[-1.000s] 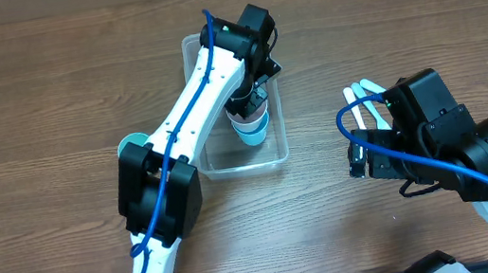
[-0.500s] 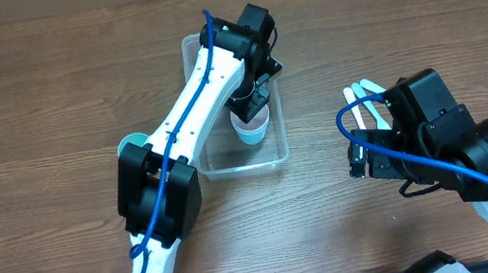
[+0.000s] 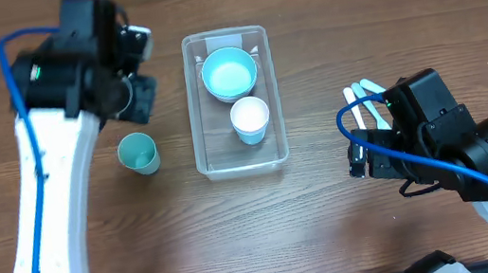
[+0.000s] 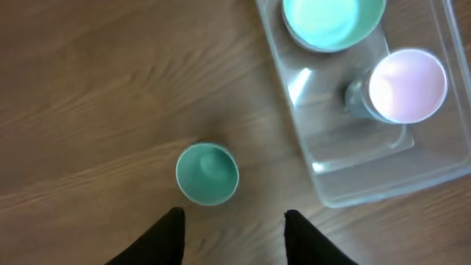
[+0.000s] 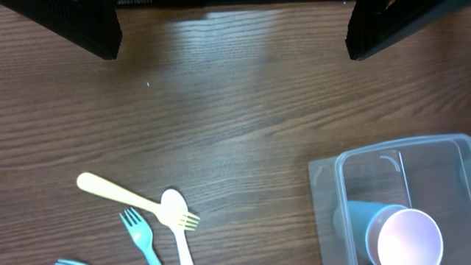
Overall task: Pack container
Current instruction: 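Grasp the mint green cup with the left gripper, then stack the mint cup onto the cups in the container, release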
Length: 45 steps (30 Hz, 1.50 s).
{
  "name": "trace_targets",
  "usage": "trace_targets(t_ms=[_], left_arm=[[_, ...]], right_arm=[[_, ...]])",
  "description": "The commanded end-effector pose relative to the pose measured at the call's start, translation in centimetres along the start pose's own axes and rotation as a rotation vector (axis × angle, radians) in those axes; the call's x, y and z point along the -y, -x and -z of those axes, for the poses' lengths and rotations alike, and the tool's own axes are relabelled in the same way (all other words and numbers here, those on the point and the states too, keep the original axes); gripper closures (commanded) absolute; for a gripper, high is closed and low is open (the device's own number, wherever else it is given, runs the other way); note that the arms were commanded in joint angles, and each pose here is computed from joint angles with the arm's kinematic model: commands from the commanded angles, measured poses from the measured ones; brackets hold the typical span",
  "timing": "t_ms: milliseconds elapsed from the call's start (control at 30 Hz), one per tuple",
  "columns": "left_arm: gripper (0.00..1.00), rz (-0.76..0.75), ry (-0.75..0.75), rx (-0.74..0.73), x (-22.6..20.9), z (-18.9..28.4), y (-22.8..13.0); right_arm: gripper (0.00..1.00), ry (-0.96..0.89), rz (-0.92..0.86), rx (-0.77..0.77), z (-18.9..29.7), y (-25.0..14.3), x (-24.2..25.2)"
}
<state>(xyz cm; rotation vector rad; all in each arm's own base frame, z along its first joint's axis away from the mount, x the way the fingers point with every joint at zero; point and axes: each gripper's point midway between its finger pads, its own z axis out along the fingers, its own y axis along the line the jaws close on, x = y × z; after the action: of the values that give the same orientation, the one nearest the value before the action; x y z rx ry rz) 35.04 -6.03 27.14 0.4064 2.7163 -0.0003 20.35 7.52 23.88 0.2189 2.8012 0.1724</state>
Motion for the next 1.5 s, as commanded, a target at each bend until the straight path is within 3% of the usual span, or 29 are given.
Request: trace_targets(t_ms=[0, 100, 167, 333, 433, 667, 767, 833, 900, 933, 967, 1167, 1267, 1367, 1467], left_arm=[[0.49, 0.131, -0.027, 0.006, -2.0, -1.8, -6.1], [0.36, 0.213, -0.045, 0.041, -3.6, -5.2, -8.7], [0.33, 0.227, -0.063, 0.027, -4.2, -7.4, -9.6], [0.34, 0.219, -0.101, -0.1, -4.2, -11.5, -10.9], [0.39, 0.231, -0.057, -0.21, -5.3, -14.3, -12.3], [0.42, 0.251, -0.032, -0.175, -6.1, -15.8, -11.1], [0.44, 0.269, -0.04, -0.224, -6.3, -18.4, -11.7], [0.5, 0.271, -0.044, -0.239, -6.3, -19.6, -11.8], [0.69, 0.278, -0.043, -0.239, -6.4, -20.1, -11.7], [0.86, 0.279, -0.041, -0.231, -6.5, -20.2, -11.5], [0.96, 0.28, -0.039, -0.224, -6.6, -20.1, -11.3], [0.96, 0.269, -0.017, -0.133, -8.2, -14.3, -5.3], [0.96, 0.247, 0.001, 0.01, -8.4, -8.1, 0.5], [0.96, 0.131, -0.015, 0.162, -4.9, -3.5, 5.7], [0.96, -0.062, -0.083, 0.287, 3.6, -1.3, 9.8]], right_arm=[[0.0, 0.0, 0.01, 0.001, 0.1, 0.0, -0.1], [0.0, 0.001, 0.01, 0.002, 0.1, 0.0, -0.1], [0.0, 0.0, 0.01, 0.002, 0.1, 0.0, -0.1], [0.0, 0.0, 0.01, 0.002, 0.1, 0.0, -0.1], [0.0, 0.0, 0.01, 0.002, 0.1, 0.0, -0.1], [0.0, 0.0, 0.01, 0.002, 0.1, 0.0, -0.1], [0.0, 0.0, 0.01, 0.002, 0.1, 0.0, -0.1], [0.0, 0.0, 0.01, 0.001, 0.1, 0.0, -0.1], [0.0, 0.0, 0.01, 0.002, 0.1, 0.0, -0.1], [0.0, 0.001, 0.01, 0.002, 0.1, 0.0, -0.1], [0.0, 0.0, 0.01, 0.002, 0.1, 0.0, -0.1], [0.0, 0.0, 0.01, 0.001, 0.1, 0.0, -0.1], [0.0, 0.001, 0.01, 0.002, 0.1, 0.0, -0.1], [0.0, 0.001, 0.01, 0.002, 0.1, 0.0, -0.1], [0.0, 0.0, 0.01, 0.001, 0.1, 0.0, -0.1]])
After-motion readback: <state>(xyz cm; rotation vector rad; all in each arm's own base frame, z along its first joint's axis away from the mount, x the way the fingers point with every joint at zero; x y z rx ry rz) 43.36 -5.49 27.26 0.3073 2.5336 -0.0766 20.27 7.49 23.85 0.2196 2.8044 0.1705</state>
